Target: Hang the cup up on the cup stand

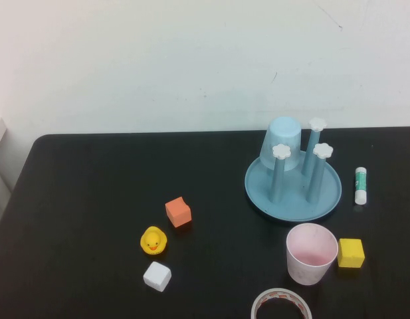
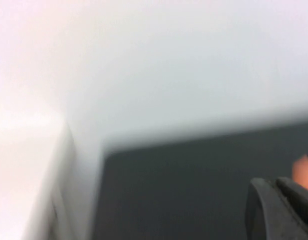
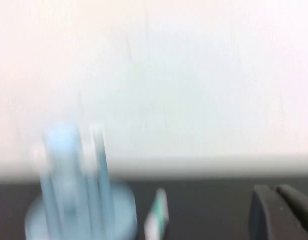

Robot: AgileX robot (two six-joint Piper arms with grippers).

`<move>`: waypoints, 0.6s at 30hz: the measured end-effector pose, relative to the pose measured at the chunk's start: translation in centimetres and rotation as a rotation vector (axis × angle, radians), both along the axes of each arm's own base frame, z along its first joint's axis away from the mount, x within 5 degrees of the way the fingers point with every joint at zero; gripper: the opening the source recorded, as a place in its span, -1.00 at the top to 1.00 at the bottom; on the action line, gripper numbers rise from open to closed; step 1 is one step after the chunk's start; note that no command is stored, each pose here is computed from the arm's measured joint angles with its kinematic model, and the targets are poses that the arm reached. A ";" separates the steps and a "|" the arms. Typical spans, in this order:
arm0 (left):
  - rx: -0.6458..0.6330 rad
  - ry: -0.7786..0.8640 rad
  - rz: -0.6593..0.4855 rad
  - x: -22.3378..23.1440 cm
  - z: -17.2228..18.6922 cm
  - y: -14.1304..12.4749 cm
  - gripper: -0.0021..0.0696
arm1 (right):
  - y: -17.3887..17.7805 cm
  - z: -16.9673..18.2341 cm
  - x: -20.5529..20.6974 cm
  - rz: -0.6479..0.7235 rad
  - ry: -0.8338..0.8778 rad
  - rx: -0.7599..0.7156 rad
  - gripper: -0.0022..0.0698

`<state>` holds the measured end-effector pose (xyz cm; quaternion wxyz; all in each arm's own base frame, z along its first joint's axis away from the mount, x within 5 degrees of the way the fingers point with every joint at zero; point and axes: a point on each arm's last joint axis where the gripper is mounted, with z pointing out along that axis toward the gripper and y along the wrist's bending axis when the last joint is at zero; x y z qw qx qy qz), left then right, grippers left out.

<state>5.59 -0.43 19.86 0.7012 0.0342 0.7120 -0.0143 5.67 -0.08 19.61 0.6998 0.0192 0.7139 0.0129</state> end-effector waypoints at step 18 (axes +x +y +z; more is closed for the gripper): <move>-0.087 -1.027 0.139 -4.3 7.8 1.4 0.95 | 0.5 5.6 -1.8 0.065 -0.664 0.009 0.94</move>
